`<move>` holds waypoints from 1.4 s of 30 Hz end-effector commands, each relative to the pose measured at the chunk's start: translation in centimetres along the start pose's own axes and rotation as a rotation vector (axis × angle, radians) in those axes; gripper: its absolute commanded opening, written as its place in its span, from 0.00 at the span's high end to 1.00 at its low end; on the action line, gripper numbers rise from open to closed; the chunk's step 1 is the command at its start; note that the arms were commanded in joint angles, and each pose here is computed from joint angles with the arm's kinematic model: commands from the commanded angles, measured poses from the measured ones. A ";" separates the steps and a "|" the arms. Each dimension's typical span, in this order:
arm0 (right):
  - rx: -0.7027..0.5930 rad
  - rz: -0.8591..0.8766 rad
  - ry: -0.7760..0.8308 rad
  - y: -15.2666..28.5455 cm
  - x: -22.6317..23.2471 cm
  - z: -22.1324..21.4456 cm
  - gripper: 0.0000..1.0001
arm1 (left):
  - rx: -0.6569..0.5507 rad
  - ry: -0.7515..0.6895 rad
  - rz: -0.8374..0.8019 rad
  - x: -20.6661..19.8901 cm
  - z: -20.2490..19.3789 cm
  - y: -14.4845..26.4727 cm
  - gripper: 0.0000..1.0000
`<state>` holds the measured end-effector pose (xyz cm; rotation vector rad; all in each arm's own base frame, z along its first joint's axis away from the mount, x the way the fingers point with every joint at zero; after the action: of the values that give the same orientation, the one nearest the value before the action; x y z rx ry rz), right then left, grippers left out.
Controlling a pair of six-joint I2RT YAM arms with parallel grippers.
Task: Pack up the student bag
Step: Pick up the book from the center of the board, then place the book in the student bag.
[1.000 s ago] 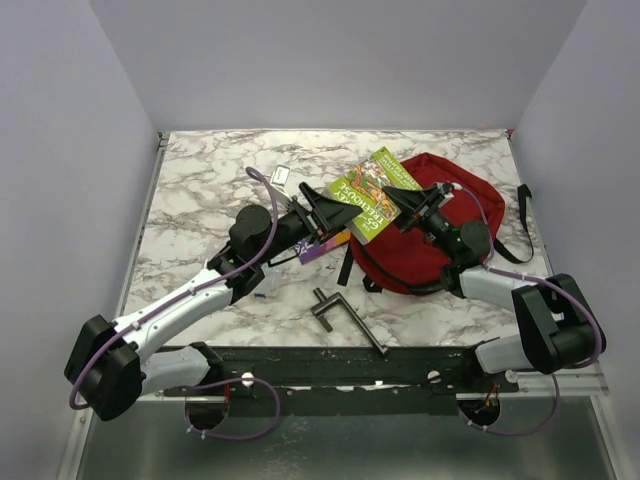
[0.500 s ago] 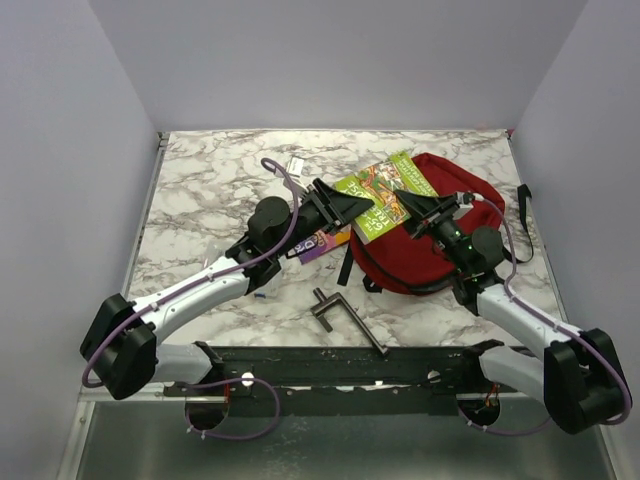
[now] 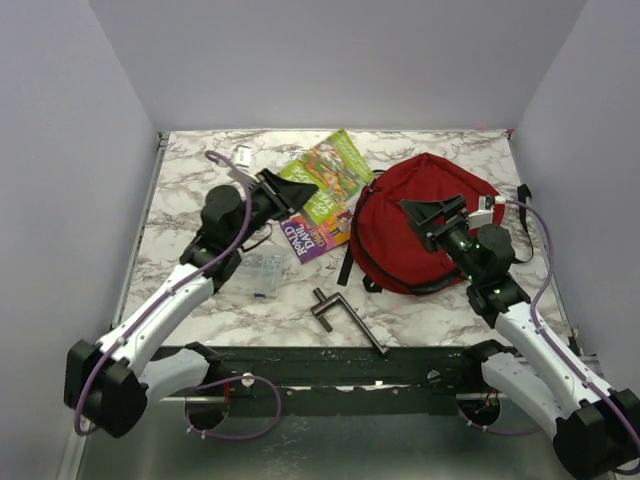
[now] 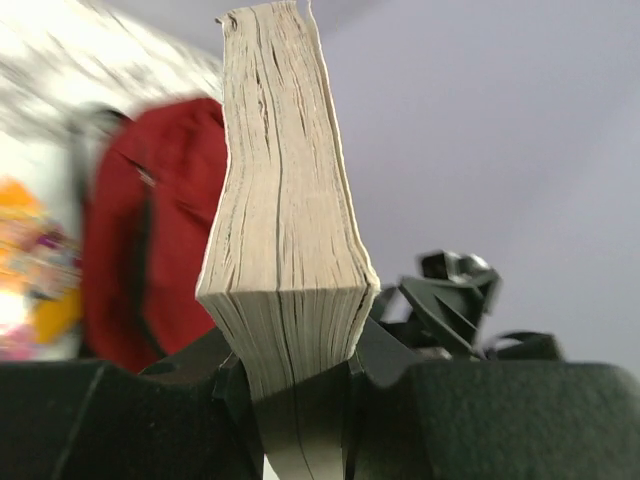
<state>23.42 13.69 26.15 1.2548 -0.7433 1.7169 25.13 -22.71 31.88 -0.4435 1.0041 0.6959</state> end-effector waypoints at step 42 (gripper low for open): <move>0.409 -0.979 1.591 -5.3 -6.0 -9.1 0.93 | -0.216 -0.583 0.504 -0.1 6.9 12.5 1.00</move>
<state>24.08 22.09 14.91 0.0184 1.1741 1.3255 19.62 -8.91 33.80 -0.0551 0.4828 1.3544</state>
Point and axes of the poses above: each gripper's point midway between its finger pads, its own y axis back along the fingers, its own x axis along the line the jaws close on, z = x × y, the point moved 7 cm from there along y, back along the fingers, and after that the axes turned 3 degrees about y, right-handed, at the moved point
